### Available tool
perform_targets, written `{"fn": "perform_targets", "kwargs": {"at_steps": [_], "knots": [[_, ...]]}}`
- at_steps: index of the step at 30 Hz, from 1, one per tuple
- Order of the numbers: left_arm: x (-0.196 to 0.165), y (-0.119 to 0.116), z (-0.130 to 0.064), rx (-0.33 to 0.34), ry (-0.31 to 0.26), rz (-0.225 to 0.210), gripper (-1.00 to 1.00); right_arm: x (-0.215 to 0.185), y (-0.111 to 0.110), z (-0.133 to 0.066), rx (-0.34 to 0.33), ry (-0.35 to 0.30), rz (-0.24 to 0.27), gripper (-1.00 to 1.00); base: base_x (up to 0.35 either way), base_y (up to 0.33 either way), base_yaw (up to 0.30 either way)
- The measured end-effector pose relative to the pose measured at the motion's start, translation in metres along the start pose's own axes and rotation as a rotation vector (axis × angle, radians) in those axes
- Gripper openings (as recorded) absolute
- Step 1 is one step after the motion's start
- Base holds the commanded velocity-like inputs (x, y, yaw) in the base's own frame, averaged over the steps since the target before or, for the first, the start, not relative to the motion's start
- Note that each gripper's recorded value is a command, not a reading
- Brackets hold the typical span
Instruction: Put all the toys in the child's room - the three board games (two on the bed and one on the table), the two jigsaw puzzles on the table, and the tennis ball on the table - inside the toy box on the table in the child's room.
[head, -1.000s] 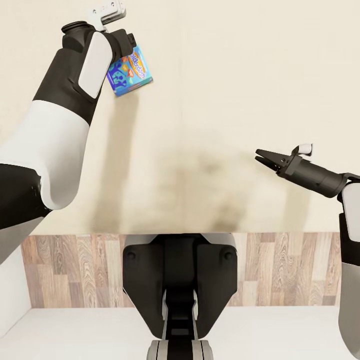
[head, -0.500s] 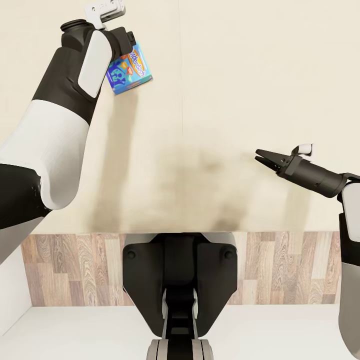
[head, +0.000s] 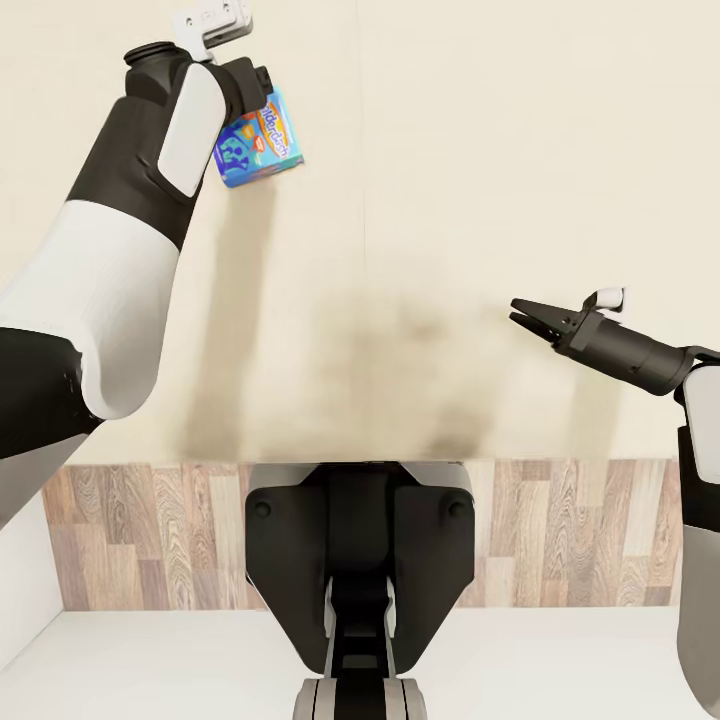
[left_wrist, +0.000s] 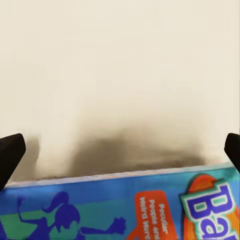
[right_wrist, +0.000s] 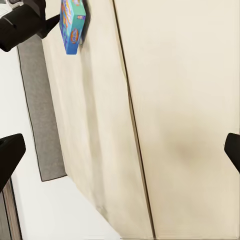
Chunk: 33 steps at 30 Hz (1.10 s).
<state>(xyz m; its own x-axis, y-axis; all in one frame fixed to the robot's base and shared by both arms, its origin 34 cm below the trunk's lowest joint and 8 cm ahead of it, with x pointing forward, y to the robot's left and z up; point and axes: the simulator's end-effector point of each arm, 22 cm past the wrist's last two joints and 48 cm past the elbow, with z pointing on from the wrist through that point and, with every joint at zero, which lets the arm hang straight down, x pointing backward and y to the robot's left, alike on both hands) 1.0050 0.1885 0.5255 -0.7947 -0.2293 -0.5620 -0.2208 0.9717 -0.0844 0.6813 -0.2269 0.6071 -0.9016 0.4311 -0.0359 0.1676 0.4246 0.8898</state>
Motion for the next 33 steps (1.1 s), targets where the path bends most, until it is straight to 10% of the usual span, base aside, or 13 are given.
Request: {"fn": "perform_targets", "kwargs": {"at_steps": [33], "knots": [[-0.0029,0.0,0.0003,0.002,-0.016,-0.012,1.0,0.0004,-0.0001,0.0002,0.0,0.001,0.0,1.0,-0.033,0.0,0.0]]}}
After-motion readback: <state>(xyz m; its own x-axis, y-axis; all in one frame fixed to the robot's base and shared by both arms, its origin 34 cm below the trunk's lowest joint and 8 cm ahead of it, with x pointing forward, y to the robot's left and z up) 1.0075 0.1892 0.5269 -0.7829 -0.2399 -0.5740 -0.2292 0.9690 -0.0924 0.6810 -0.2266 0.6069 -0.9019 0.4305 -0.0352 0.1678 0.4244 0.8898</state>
